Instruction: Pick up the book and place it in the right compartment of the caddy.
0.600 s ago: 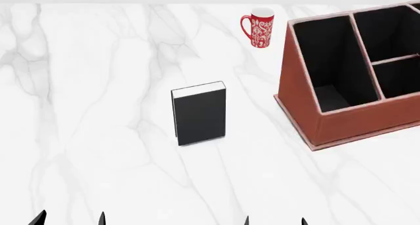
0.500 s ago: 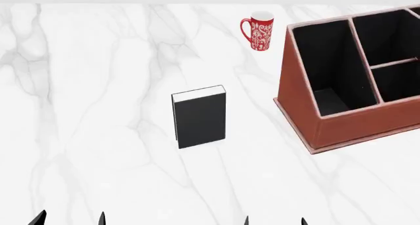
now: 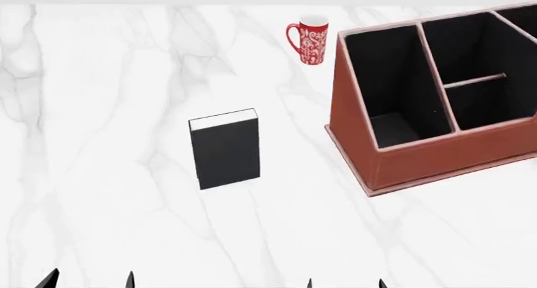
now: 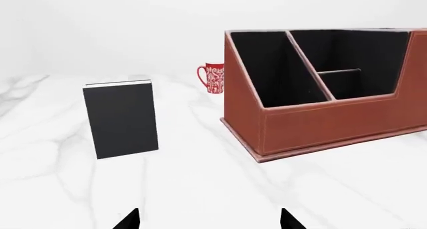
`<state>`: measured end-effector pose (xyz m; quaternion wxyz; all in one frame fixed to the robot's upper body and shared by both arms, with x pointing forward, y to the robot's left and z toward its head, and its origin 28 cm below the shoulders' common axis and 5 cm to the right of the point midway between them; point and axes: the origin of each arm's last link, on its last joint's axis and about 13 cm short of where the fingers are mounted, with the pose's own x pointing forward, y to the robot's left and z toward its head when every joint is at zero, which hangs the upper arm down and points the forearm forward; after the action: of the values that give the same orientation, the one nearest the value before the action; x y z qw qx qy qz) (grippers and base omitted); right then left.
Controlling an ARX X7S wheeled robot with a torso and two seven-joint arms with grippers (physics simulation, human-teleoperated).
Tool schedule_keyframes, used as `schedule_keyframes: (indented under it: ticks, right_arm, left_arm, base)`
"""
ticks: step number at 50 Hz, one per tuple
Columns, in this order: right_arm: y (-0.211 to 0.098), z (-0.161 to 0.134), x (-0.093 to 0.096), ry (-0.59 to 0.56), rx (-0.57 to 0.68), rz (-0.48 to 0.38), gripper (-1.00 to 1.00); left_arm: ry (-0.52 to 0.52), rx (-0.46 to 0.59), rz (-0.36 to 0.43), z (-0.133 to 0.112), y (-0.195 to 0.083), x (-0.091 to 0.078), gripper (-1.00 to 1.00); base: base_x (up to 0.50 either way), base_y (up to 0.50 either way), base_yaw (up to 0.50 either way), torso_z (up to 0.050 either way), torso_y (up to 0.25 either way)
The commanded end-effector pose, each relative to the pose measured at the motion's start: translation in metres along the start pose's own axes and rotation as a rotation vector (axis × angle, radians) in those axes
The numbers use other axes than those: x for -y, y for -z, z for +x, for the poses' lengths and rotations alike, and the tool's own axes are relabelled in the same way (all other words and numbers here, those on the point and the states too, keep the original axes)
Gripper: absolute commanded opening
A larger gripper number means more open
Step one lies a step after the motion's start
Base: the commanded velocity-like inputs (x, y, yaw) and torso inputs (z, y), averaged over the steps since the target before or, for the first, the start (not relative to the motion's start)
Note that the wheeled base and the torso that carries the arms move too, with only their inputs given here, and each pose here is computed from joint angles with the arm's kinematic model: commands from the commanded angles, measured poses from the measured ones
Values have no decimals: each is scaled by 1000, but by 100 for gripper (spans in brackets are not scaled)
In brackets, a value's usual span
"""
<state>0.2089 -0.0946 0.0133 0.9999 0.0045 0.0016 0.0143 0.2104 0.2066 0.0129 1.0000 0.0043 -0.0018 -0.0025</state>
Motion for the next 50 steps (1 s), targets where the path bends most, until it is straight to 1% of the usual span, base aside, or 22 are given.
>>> schedule_keyframes:
  ticks: [1, 17, 25, 26, 31, 32, 33, 34, 35, 36, 37, 38, 39, 40, 41, 42, 44, 45, 46, 47, 48, 50]
  right_arm:
    - [0, 0, 1, -4, -3, 2, 100]
    - [0, 0, 1, -5, -7, 7, 100]
    - [-1, 0, 1, 14, -4, 1, 100]
    - [0, 0, 0, 28, 1, -16, 100]
    - [-11, -4, 0, 74, -46, -13, 100]
    - [-21, -4, 2, 120, -73, 5, 100]
    - [-26, -5, 2, 120, -75, 8, 100]
    - [-32, -5, 3, 123, -79, -7, 100]
    - [-37, -6, 4, 137, -89, -1, 100]
    - [-53, -6, 4, 153, -72, -4, 100]
    - [-61, -6, 5, 152, -60, -5, 100]
    - [-78, -5, 6, 176, -29, -39, 100]
    - [-86, -4, 7, 171, -34, -23, 100]
    - [-98, -2, 8, 154, -41, 9, 100]
    - [-104, -1, 9, 146, -36, 13, 100]
    - [-117, 4, 11, 158, -30, 10, 100]
    - [-123, 5, 11, 152, -31, 9, 100]
    - [-141, 12, 12, 145, -34, -6, 100]
    - [-147, 14, 11, 150, -24, -14, 100]
    - [-155, 16, 12, 161, -14, -18, 100]
    - [-169, 21, 12, 157, -21, -13, 100]
    - [-180, 25, 12, 152, -40, 18, 100]
  left_arm:
    - [3, 1, 0, 0, 0, 1, 100]
    - [1, 2, 1, 0, 0, 1, 100]
    - [1, -7, 3, 0, 1, 1, 100]
    - [0, -11, 6, 0, 1, 1, 100]
    - [-26, -29, 3, -3, -1, 1, 100]
    - [-61, -36, -6, -5, -7, 0, 100]
    - [-60, -34, -1, -6, -10, -1, 100]
    - [-94, -52, 21, -6, -16, -2, 100]
    - [-102, -36, 11, -7, -23, -2, 100]
    - [-141, -63, 21, -8, -39, -5, 100]
    - [-165, -63, 32, -10, -47, -6, 100]
    - [-238, -78, 6, -12, -65, -11, 100]
    - [-241, -62, -3, -13, -72, -13, 100]
    - [-252, -34, 15, -17, -83, -17, 100]
    - [-287, -30, 32, -19, -89, -20, 100]
    - [-311, -3, 23, -26, -104, -28, 100]
    - [-338, 3, 36, -29, -111, -32, 100]
    - [-424, 24, 44, -38, -128, -47, 100]
    - [-448, 13, 54, -41, -133, -51, 100]
    - [-502, 17, 64, -45, -139, -57, 100]
    - [-590, 20, 63, -54, -148, -67, 100]
    - [-658, 36, 62, -60, -153, -76, 100]
  base:
    - [0, -500, 0, 0, 0]
    - [0, -490, 0, 0, 0]
    - [0, -9, 0, 0, 0]
    - [0, 0, 0, 0, 0]
    - [0, 0, 0, 0, 0]
    - [0, 0, 0, 0, 0]
    - [0, 0, 0, 0, 0]
    - [0, 0, 0, 0, 0]
    - [0, 0, 0, 0, 0]
    - [0, 0, 0, 0, 0]
    - [0, 0, 0, 0, 0]
    - [0, 0, 0, 0, 0]
    - [0, 0, 0, 0, 0]
    - [0, 0, 0, 0, 0]
    - [0, 0, 0, 0, 0]
    - [0, 0, 0, 0, 0]
    - [0, 0, 0, 0, 0]
    - [0, 0, 0, 0, 0]
    - [0, 0, 0, 0, 0]
    - [0, 0, 0, 0, 0]
    - [0, 0, 0, 0, 0]
    - [0, 0, 0, 0, 0]
